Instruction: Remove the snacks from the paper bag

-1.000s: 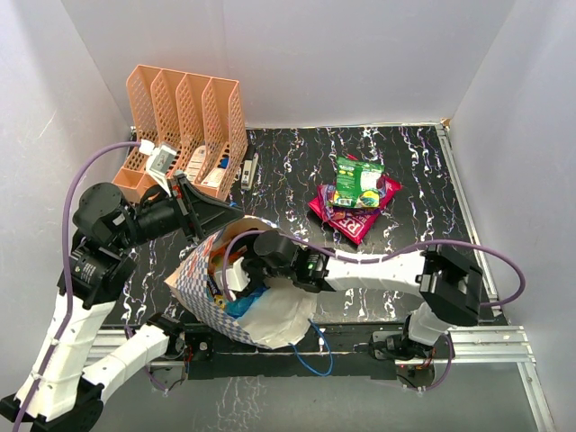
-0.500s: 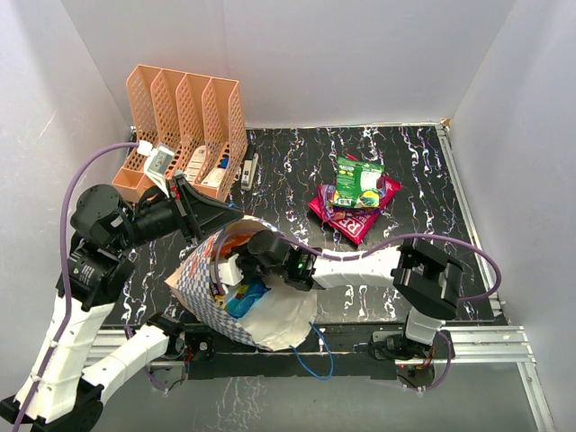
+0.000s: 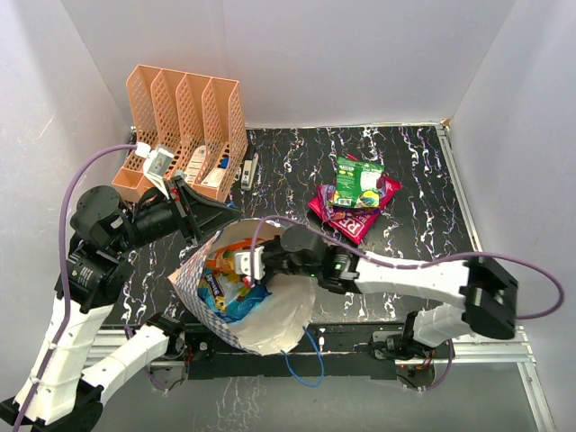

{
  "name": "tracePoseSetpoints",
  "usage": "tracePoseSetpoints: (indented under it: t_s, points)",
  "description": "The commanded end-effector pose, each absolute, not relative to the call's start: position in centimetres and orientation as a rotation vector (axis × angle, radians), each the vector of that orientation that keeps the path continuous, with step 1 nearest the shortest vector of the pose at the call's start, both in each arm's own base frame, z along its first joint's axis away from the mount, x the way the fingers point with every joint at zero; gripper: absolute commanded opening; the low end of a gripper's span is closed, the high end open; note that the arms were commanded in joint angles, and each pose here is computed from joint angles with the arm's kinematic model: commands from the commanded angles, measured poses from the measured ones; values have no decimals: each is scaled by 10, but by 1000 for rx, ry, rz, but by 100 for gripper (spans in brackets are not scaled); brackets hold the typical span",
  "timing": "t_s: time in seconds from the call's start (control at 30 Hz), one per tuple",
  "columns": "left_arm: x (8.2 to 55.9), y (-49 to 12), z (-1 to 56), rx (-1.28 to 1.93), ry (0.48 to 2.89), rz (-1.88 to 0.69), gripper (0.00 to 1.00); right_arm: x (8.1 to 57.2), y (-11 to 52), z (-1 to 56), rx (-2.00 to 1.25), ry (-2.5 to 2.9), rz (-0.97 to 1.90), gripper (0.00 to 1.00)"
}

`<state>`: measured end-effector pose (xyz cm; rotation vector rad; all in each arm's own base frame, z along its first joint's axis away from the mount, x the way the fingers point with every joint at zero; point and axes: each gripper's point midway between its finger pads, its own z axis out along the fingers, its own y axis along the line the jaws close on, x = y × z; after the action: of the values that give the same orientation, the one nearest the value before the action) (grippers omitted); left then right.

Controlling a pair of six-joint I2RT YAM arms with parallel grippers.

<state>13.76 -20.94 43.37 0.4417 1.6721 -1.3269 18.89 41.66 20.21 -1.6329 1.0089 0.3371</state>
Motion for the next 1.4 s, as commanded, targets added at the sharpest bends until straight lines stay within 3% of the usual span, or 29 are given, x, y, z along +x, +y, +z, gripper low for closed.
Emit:
tracePoseSetpoints:
  t_s: [0.0,0.23,0.53,0.83,0.93,1.1,1.37]
  points:
    - [135,-203,453,452,1586,-1286,0,157,403,255,-1523,962,537,7]
    - [146,-194,455,384,1598,-1199,0,144,354,289,-1343,1115,630,7]
    - [153,-189,446,337,1621,-1161,0,150,299,391,-823,1341,794,7]
    - [151,-190,445,332,1630,-1177,0,201,211,452,-266,1280,556,7]
    - [150,-190,446,331,1630,-1186,0,226,177,449,-78,1329,330,7]
    - [150,-191,448,326,1630,-1198,0,276,157,418,-58,1433,-56,7]
    - [148,-193,447,322,1638,-1217,0,349,145,373,-3,1607,303,7]
